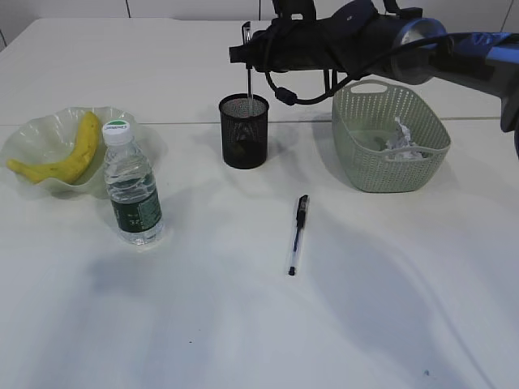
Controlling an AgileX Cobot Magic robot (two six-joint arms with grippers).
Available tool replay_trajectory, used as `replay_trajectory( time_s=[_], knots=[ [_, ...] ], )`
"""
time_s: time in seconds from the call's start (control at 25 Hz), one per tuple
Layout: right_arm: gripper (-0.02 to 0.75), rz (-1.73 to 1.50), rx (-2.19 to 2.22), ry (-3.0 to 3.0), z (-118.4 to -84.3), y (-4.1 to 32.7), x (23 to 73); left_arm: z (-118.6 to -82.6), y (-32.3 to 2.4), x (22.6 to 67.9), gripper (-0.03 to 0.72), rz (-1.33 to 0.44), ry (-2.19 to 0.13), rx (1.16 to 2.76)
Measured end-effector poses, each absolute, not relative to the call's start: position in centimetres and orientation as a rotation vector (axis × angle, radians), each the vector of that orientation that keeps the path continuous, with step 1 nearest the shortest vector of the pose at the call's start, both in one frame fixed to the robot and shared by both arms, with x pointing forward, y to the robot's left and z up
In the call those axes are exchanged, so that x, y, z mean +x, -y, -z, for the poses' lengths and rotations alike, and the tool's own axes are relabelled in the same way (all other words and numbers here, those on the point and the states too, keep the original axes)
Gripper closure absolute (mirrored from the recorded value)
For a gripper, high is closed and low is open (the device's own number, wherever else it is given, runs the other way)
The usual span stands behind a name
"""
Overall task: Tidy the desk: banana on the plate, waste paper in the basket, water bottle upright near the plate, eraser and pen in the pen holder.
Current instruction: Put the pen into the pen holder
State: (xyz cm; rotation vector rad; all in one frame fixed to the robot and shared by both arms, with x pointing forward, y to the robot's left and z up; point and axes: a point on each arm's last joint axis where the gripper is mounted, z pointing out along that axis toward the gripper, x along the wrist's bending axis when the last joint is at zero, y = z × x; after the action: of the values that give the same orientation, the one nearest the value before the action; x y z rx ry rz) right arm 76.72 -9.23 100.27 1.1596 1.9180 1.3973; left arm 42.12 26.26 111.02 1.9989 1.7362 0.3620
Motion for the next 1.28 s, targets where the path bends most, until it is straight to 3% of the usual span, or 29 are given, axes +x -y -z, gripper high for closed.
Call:
replay_trajectory(
  time_s=[1.28],
  knots=[
    [0.564,-1.398,1.155,-1.915,-100.36,9.23,76.74,-111.02,-26.26,42.12,0.193,-0.362,-1.736,1.999]
  ],
)
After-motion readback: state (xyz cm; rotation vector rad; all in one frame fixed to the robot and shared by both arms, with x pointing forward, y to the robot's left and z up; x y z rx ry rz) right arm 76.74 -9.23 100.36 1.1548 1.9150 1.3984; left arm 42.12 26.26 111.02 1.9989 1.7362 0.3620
